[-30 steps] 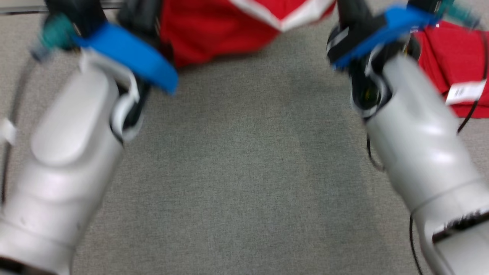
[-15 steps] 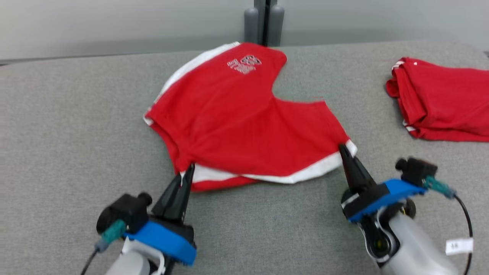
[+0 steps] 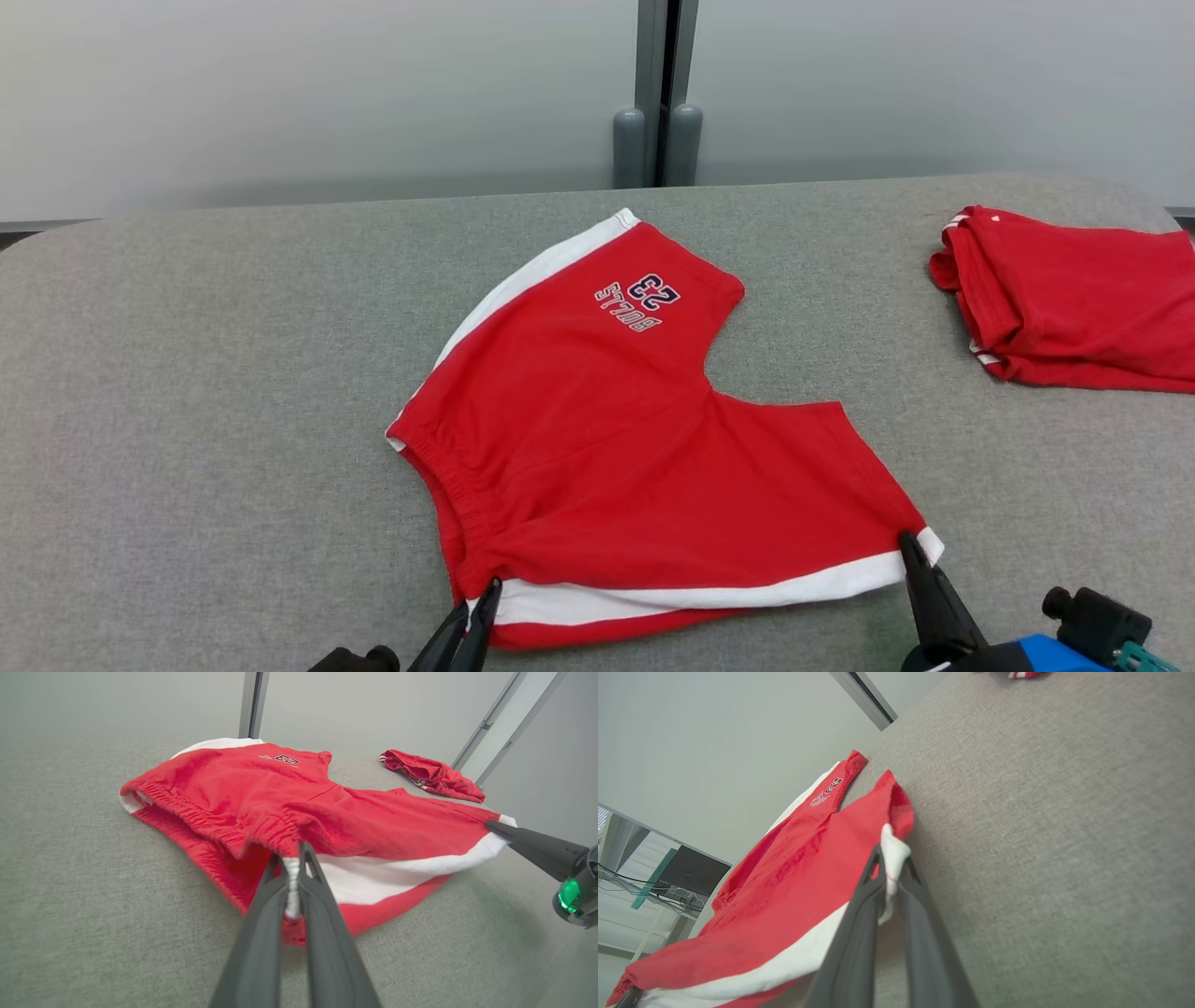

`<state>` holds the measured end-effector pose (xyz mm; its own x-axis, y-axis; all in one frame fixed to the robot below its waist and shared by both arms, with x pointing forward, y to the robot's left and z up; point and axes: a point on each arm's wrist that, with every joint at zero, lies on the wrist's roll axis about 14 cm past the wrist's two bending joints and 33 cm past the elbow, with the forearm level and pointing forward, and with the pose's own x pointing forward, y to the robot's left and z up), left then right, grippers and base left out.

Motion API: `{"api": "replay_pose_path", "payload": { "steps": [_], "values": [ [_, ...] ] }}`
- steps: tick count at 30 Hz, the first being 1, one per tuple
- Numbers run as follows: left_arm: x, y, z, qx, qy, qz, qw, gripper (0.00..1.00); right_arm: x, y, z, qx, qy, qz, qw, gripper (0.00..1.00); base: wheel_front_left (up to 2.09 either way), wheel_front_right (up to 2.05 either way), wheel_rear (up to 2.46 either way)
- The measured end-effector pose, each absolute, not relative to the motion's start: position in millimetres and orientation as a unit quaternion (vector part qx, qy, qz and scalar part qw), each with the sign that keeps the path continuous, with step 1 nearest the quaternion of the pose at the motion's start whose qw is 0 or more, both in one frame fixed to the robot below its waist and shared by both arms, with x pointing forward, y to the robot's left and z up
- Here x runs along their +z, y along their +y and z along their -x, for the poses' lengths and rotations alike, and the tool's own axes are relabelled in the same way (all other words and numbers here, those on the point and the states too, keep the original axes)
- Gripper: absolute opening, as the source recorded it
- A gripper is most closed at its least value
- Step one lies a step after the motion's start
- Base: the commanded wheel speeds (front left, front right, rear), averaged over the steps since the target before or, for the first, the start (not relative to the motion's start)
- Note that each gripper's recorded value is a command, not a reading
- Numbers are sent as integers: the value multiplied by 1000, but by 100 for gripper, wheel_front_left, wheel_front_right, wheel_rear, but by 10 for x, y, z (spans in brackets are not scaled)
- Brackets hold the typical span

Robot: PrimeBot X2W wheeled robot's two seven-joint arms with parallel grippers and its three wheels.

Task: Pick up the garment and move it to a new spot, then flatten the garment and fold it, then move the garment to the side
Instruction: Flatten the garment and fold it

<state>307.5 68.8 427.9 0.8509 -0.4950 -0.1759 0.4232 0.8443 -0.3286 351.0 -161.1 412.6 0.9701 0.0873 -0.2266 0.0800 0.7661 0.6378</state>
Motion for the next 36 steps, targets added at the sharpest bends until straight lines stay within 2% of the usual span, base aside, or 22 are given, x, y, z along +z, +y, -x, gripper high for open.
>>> {"api": "replay_pose_path", "payload": {
  "steps": [9,20,27,36],
  "values": [
    [4457,608,-3175,-255,97,140,952,0,4466,-1635,-3705,12,86,-345,935,0,0,0,0],
    [4665,706,-3709,-237,51,139,960,0,4964,-1524,-4638,59,41,-315,947,0,0,0,0],
    [4634,884,-4155,-192,43,150,969,0,4927,-1144,-5421,100,78,-268,955,0,0,0,0],
    [4432,1145,-4404,-141,63,162,975,0,4693,-654,-6046,127,125,-232,956,0,0,0,0]
  ]
}}
